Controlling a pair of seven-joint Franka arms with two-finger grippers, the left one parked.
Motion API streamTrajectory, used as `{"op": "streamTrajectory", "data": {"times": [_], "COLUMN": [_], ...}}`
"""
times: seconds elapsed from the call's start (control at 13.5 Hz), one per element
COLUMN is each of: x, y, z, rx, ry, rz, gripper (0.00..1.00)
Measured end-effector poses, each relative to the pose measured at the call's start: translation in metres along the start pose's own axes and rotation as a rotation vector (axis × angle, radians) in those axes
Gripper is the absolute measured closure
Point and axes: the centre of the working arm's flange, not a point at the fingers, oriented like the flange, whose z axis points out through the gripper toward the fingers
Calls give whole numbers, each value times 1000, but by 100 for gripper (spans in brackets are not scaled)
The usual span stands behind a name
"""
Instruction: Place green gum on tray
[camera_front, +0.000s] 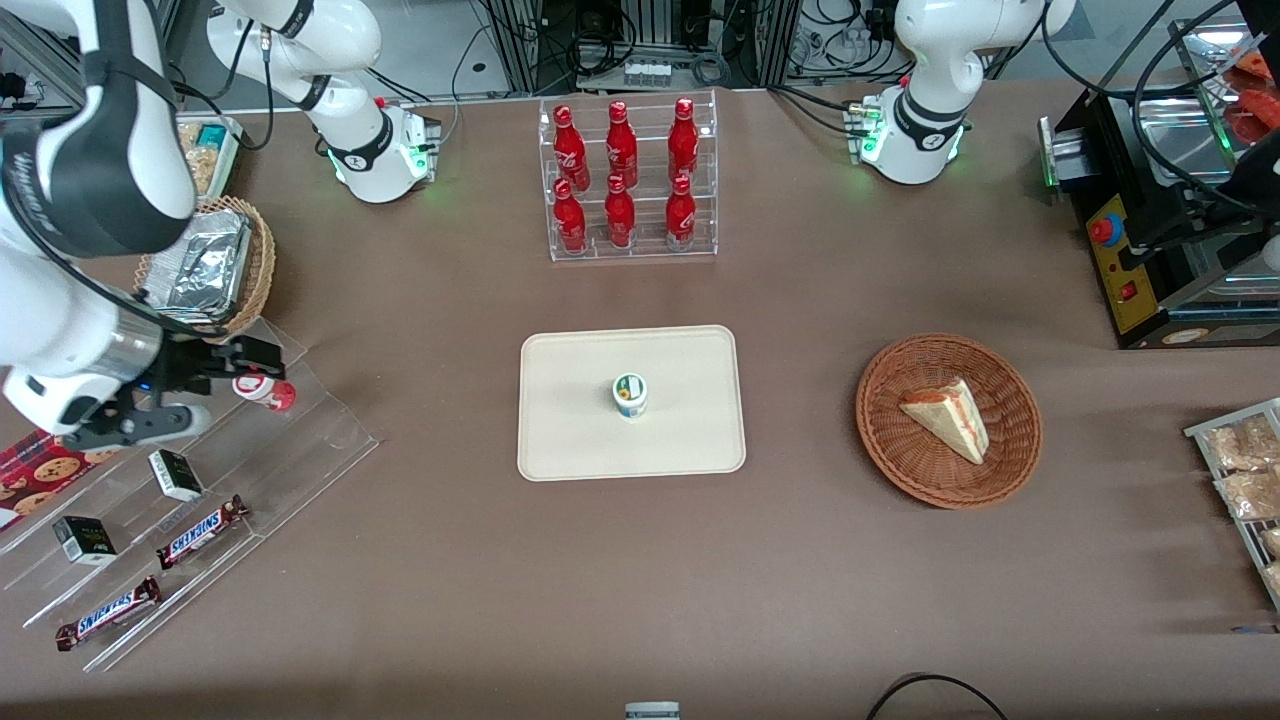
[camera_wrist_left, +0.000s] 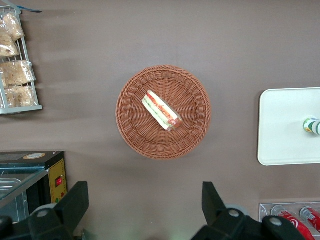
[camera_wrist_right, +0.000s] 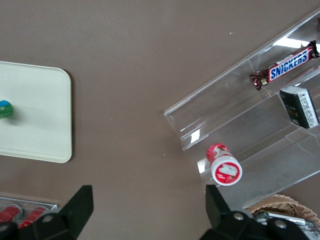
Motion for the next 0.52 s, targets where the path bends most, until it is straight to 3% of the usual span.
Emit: {"op": "streamTrajectory", "data": {"times": [0.52], "x": [-44], "y": [-11], "z": [-26], "rx": [-28], "ry": [-85], "rz": [-13], "gripper": [0]}}
